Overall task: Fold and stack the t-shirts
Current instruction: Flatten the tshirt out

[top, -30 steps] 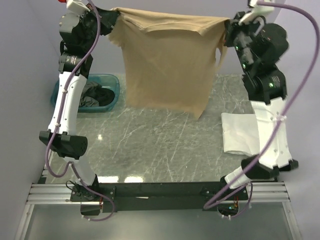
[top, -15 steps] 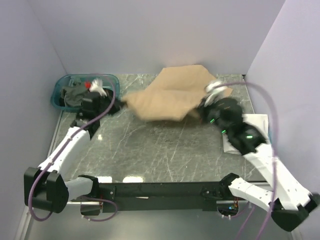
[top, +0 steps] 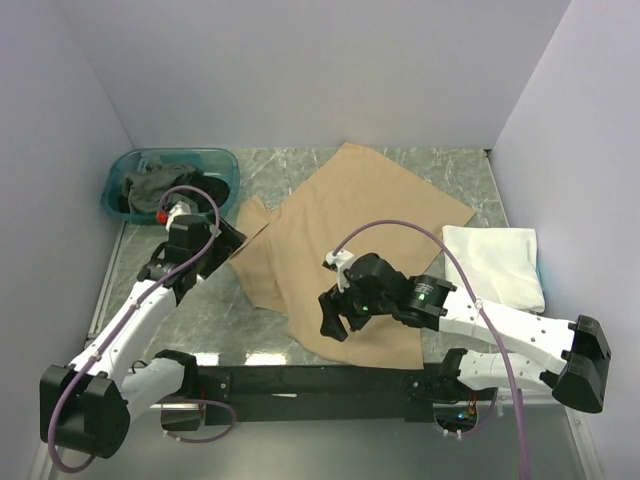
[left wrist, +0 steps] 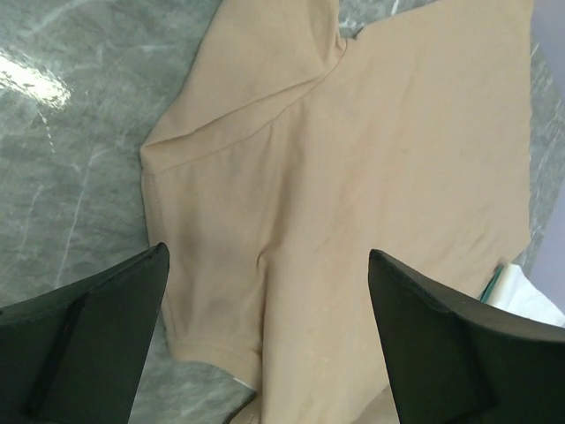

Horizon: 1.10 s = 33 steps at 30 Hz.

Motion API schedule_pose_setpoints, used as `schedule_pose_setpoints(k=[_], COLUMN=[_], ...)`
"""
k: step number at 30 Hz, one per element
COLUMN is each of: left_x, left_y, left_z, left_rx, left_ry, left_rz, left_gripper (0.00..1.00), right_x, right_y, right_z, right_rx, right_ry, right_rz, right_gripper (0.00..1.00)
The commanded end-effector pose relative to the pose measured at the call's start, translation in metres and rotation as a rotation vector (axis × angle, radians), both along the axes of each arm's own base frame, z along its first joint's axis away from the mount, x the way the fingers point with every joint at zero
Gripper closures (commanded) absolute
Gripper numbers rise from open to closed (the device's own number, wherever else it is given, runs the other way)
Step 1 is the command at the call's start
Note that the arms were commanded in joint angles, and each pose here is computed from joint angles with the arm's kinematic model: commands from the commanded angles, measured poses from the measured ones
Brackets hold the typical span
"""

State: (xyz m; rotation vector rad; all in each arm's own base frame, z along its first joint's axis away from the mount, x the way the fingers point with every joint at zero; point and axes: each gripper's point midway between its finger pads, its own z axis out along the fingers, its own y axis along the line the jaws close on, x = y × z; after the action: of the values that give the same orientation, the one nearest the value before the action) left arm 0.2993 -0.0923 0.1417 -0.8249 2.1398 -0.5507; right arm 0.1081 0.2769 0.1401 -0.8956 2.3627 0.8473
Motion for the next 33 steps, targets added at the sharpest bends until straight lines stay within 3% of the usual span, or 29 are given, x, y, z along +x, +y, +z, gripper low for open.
schedule_pose_setpoints(k=[1,7,12,19,26,33], left_x=[0.005,-0.002,-0.006,-0.015,-0.018,-0.016], left_y=[-0.011,-0.062,-0.089,-0.082,-0.044,0.010], left_z=[0.008,-0.014,-0.050,-0.097,-0.124,-0.133], left_rx=[-0.012,-0.013,-0.025,0.024,0.171,0.183], left_ry=[-0.019,0.032,0.125,0.248,0.348,0.401], left_rz=[-0.022,-0.178,-0.267,-0.254,-0.131,0.001], left_gripper=[0.01,0.01,0.00,0.01,0.01,0.01], right_x=[0.036,0.093,0.119,0.128,0.120,0.071], right_y=[0.006,-0.018,-0.040,-0.050,-0.044,-0.013], right_z=[0.038,0.041,0.008,-0.039,-0.072,-0.088], right_rx=[0.064,0.075,0.027,-0.044,-0.088,-0.111], right_ry=[-0.135,-0.136,-0.080,-0.005,0.084,0.133], right_rz=[-0.133,-0.354,-0.445,-0.472,-0.430,-0.258], right_gripper=[0.21,0.19,0.18,0.17,0.15,0.11])
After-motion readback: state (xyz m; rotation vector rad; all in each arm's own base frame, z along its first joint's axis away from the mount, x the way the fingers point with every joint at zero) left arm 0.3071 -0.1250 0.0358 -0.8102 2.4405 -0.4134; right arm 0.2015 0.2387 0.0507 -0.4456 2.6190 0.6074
